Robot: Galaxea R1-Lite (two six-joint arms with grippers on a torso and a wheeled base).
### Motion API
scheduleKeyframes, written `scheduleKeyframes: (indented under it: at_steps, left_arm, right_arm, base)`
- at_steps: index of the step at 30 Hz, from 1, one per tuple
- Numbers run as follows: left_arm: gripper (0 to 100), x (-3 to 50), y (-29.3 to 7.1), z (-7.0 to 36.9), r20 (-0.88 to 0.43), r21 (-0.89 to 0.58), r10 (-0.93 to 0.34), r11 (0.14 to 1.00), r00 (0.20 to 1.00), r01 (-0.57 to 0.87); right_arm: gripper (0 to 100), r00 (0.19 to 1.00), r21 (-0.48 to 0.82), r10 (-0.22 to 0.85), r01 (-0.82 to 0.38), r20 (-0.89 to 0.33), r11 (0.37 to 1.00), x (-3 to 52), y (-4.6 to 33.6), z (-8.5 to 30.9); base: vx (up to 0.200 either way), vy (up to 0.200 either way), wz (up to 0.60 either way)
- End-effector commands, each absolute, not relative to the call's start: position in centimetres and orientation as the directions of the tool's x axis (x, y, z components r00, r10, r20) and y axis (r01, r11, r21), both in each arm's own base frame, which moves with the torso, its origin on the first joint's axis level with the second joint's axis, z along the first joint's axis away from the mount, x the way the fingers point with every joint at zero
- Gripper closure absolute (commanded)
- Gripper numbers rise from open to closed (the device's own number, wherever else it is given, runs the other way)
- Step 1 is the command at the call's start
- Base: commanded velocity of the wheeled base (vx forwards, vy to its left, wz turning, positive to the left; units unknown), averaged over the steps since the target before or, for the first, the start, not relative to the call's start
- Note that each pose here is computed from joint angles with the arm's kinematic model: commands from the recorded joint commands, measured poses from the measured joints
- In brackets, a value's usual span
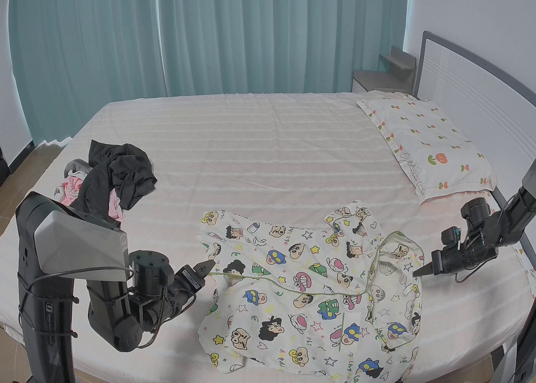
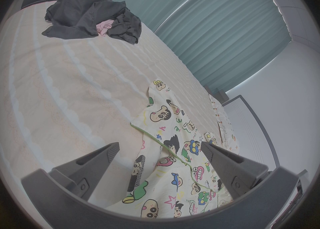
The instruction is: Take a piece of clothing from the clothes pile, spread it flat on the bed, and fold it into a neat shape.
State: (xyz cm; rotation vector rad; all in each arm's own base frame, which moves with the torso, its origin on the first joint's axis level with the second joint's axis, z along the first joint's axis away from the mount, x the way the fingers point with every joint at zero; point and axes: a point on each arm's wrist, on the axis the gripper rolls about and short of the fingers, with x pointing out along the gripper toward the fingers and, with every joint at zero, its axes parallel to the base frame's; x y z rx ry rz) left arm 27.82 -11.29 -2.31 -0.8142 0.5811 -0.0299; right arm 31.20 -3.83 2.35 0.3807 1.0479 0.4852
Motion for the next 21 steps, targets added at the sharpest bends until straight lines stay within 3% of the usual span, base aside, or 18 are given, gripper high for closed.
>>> scheduleKeyframes:
  at_steps: [1, 13, 21]
  left_arm:
    - [0, 27.8, -11.3, -2.3, -0.476, -0.694, -0.242, 0.694, 0.845, -0.191]
    - [0, 27.9, -11.2, -2.3, -0.476, -0.694, -0.241, 0.694, 0.846, -0.193]
    - [0, 27.8, -11.3, -2.3, -0.477, -0.694, -0.244, 0.694, 0.844, -0.192]
  right_arm:
    - [100, 0.479, 0.613, 0.609, -0.172, -0.632, 0.771, 30.1, -7.3, 3.8]
    - [100, 0.502, 0.622, 0.586, -0.116, -0.636, 0.775, 31.8, -9.7, 2.3]
    - [100, 0.541, 0.577, 0.498, -0.028, -0.678, 0.816, 33.6, -11.8, 1.6]
  base:
    - [0.000, 0.000, 0.00]
    - [0.000, 0.000, 0.00]
    - [0.000, 0.000, 0.00]
